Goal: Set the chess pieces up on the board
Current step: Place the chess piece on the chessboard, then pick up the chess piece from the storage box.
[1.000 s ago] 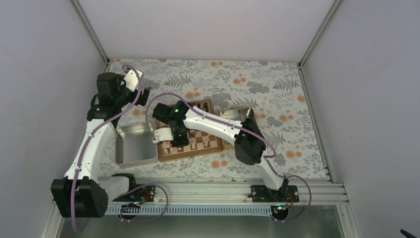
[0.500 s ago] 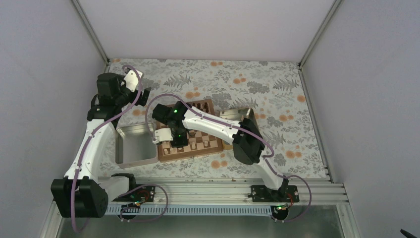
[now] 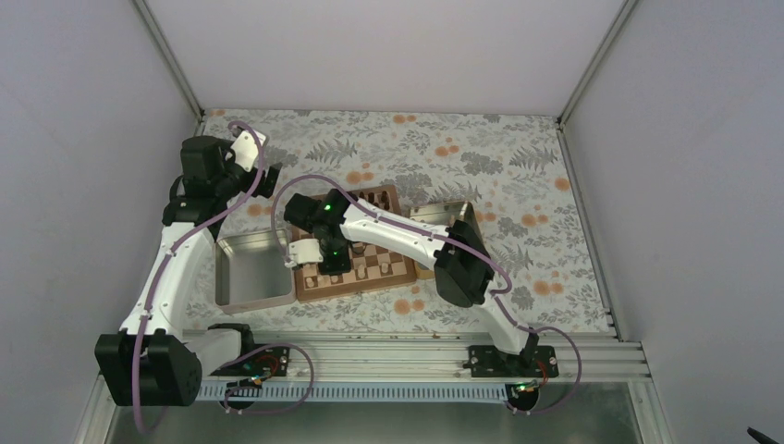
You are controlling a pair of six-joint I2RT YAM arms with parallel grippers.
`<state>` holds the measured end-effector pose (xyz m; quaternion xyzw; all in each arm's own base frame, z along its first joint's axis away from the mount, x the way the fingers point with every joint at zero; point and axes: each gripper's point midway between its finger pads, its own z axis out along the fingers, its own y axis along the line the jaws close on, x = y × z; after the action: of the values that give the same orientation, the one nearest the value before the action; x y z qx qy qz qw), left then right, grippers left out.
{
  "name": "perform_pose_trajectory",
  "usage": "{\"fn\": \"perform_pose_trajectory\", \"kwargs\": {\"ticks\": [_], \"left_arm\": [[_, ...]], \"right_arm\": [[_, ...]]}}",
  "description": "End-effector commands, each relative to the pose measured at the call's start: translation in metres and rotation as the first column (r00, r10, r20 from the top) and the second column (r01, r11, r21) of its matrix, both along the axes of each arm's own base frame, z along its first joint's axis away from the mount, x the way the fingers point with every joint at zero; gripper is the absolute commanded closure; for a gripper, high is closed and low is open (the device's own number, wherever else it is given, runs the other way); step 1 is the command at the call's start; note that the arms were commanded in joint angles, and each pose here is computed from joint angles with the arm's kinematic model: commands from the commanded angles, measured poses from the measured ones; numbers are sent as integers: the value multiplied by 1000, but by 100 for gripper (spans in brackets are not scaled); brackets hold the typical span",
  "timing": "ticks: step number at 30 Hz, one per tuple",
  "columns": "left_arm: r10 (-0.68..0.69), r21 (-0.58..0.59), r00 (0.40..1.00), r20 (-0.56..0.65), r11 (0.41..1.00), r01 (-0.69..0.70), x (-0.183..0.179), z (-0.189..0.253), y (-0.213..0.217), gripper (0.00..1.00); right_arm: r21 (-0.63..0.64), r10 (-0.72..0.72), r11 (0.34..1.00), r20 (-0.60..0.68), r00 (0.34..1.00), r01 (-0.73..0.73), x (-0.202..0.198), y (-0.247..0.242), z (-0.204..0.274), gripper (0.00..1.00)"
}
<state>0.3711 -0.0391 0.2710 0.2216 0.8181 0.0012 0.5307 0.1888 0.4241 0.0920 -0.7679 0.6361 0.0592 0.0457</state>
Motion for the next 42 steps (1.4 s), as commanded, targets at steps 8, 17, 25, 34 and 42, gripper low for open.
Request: {"fn": "perform_pose_trajectory", "kwargs": {"ticks": [8,17,25,34,42], "left_arm": [[1,11,1000,21,1000,-1,-3,5,2,0],[2,11,1000,21,1000,-2,-2,5,2,0],[-6,6,1000,21,1000,6,-3,7,1,0],[-14,3,1000,23,1000,14,-5,8,-1,0],[-23,1,1000,21,1000,23,-5,7,-2,0]], "right_arm": [[125,-179,979,155,972,161,61,-45,72,74],[146,-490,870,129,862,472,115,-197,81,73],[93,-624,780,51,780,618,116,-272,32,76],[2,-654,756,-16,756,654,98,-290,-5,76],[-32,-679,734,-12,734,678,94,-303,-18,75]]}}
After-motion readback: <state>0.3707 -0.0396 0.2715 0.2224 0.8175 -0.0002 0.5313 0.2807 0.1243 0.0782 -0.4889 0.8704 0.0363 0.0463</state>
